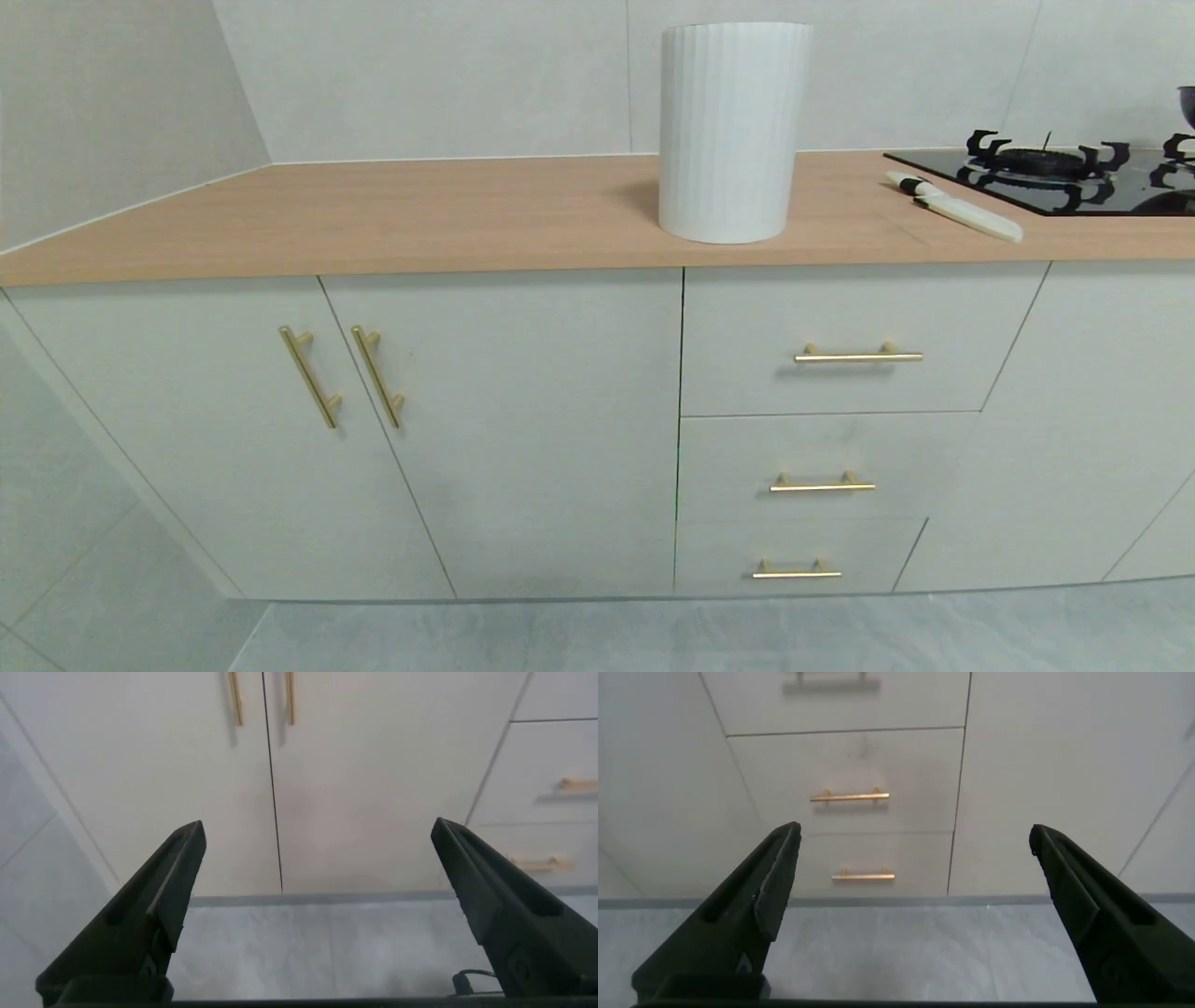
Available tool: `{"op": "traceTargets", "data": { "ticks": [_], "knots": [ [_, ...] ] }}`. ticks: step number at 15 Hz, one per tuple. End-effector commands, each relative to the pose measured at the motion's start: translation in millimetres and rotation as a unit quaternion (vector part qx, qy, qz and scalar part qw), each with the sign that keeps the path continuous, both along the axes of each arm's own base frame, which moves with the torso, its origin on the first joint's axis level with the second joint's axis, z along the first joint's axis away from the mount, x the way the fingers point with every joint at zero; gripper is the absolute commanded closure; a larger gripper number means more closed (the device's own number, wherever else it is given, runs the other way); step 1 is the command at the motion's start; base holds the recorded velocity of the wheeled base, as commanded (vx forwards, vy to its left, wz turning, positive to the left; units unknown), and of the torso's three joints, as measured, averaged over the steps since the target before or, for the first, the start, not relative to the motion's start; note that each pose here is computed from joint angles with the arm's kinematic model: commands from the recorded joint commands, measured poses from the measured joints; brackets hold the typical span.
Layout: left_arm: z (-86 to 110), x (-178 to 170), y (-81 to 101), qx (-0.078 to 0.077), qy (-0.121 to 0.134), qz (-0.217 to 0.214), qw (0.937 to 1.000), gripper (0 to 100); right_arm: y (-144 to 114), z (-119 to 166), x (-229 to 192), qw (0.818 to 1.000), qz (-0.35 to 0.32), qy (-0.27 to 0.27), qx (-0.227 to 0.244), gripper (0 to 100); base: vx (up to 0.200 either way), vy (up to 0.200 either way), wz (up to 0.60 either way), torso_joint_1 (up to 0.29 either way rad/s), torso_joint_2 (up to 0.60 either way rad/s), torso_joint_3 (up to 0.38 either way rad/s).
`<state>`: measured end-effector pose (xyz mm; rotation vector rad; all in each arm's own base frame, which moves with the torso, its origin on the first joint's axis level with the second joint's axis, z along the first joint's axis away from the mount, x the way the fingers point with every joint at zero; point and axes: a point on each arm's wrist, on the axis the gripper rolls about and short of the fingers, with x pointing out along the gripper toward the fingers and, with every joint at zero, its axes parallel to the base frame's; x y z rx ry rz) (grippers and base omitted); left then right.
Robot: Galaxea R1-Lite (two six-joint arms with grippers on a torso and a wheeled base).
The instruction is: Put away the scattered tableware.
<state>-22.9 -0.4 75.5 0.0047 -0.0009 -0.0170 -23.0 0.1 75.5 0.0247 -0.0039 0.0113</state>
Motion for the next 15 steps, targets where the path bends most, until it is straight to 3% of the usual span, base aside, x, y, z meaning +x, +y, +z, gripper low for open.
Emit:
{"op": "traceTargets", "data": {
  "ticks": [1,15],
  "knots": [
    [0.0,0.1,0.0,0.000,0.000,0.000,1.0000,0,0.0,0.1,0.2,1.000,0.001,0.001,0.000,0,0.200,0.000,0.00,0.002,0.00,-0.002],
    [0.0,0.1,0.0,0.000,0.000,0.000,1.0000,0,0.0,0.1,0.2,1.000,0.000,0.001,0.001,0,0.200,0.000,0.00,0.003,0.00,0.001]
  ]
}}
